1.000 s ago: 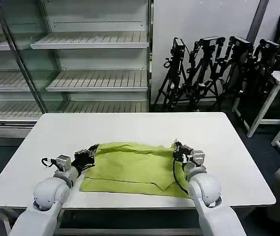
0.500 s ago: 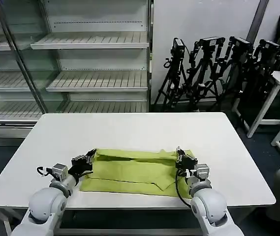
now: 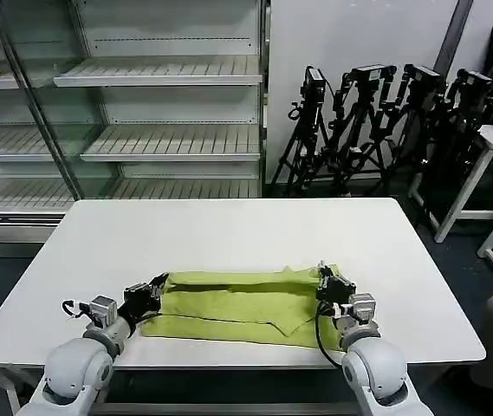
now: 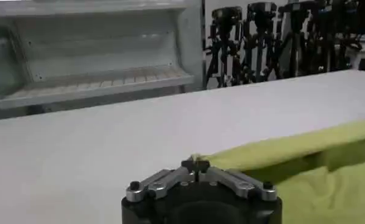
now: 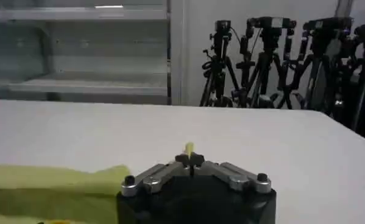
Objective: Fold and organize the clothes.
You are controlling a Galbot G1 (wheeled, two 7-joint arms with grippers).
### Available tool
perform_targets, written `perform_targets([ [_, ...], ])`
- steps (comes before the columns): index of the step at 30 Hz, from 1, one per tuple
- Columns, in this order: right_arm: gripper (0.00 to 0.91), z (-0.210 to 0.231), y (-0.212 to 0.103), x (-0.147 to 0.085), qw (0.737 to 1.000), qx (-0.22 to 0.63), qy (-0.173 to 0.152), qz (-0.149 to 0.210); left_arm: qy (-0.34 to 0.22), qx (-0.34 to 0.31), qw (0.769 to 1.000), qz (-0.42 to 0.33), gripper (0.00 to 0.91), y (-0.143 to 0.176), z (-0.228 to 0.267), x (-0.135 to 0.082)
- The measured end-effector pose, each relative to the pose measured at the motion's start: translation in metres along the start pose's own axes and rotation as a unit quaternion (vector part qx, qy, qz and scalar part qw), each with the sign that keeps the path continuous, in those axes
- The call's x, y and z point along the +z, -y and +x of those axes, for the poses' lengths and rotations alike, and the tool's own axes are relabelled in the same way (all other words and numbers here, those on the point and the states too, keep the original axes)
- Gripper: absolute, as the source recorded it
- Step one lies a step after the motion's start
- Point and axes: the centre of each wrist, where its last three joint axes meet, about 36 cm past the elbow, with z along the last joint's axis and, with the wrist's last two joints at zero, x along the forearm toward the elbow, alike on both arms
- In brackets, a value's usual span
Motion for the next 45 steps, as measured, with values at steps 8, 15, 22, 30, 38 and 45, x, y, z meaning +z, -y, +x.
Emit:
perform_targets([
  [8, 0.000, 0.001, 0.004, 0.004, 1.000, 0.002, -0.007, 0.004, -0.016, 0.004, 1.000, -0.005, 0.010, -0.003, 0.007, -0.004],
  [15, 0.000, 0.002, 0.005, 0.010, 1.000, 0.000, -0.013, 0.007, -0.028, 0.012, 0.999, -0.011, 0.010, 0.000, 0.012, -0.001],
  [22, 0.907, 0.006, 0.006, 0.017, 1.000, -0.002, -0.020, 0.011, -0.027, 0.007, 1.000, -0.014, 0.907, 0.003, 0.014, -0.002],
  [30, 0.907, 0.016, 0.015, 0.014, 1.000, 0.000, -0.011, 0.010, -0.008, -0.019, 1.000, -0.013, 0.907, 0.002, 0.022, -0.012],
  [38, 0.907, 0.034, 0.025, 0.011, 1.000, 0.009, 0.005, 0.009, -0.008, -0.028, 0.999, 0.042, 0.907, 0.021, 0.029, -0.008],
  [45, 0.907, 0.049, 0.028, 0.007, 1.000, 0.013, 0.014, 0.008, -0.019, -0.040, 0.995, 0.087, 0.907, 0.030, 0.029, -0.001],
])
